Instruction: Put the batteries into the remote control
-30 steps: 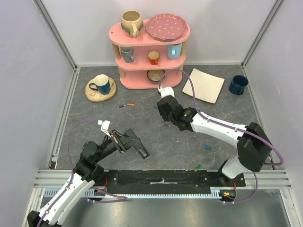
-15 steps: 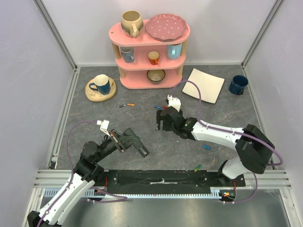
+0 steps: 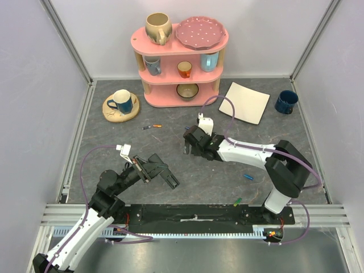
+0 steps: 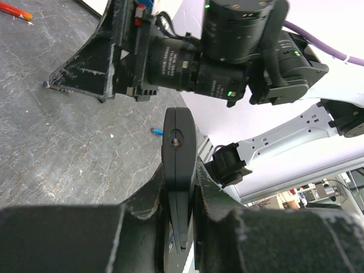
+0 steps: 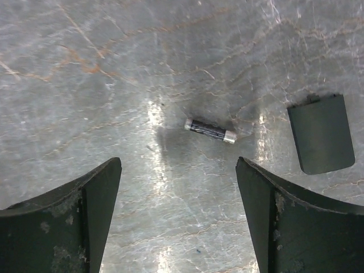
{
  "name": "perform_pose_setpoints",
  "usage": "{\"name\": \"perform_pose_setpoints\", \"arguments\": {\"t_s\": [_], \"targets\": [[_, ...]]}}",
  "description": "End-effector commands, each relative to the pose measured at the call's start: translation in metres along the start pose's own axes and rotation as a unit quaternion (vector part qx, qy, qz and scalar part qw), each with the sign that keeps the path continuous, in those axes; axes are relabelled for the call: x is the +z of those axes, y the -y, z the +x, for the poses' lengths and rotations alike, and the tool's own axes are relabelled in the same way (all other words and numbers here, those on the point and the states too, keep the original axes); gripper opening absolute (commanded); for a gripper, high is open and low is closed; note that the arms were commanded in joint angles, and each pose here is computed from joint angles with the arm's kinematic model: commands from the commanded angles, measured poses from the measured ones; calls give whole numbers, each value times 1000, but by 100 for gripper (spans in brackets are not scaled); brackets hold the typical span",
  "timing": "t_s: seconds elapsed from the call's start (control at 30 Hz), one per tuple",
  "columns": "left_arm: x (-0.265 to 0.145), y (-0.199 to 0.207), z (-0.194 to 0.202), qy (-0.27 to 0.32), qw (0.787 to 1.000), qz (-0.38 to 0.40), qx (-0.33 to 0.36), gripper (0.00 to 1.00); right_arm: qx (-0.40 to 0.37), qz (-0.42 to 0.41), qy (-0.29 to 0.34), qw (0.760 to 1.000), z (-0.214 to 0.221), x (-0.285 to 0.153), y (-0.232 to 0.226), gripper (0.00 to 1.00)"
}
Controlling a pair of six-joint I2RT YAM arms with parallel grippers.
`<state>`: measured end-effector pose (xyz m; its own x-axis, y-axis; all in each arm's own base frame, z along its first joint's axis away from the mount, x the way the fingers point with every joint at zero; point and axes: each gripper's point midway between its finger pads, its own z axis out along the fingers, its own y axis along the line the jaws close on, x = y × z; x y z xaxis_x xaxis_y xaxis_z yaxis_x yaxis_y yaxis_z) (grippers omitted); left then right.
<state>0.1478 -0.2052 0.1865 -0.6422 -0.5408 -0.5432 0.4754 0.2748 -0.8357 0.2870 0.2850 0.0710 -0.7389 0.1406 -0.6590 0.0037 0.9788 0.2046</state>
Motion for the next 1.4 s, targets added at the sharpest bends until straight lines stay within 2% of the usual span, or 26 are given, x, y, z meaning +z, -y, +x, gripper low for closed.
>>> {"name": "perform_pose_setpoints", "arguments": {"t_s": [0.0, 0.53, 0.8, 1.37], "targets": [[1, -10, 5, 1, 1000, -7, -13, 2, 36, 38, 11, 999, -5, 7, 3, 88], [2, -15, 7, -2, 1000, -16, -16, 2, 74, 92, -3, 993, 5, 35, 21, 82], [3, -19, 8, -3, 1000, -20, -19, 2, 60, 99, -17, 993, 12, 43, 24, 80], [2, -18, 11, -8, 1000, -16, -24, 2, 48, 118, -27, 992, 15, 52, 35, 68]]}}
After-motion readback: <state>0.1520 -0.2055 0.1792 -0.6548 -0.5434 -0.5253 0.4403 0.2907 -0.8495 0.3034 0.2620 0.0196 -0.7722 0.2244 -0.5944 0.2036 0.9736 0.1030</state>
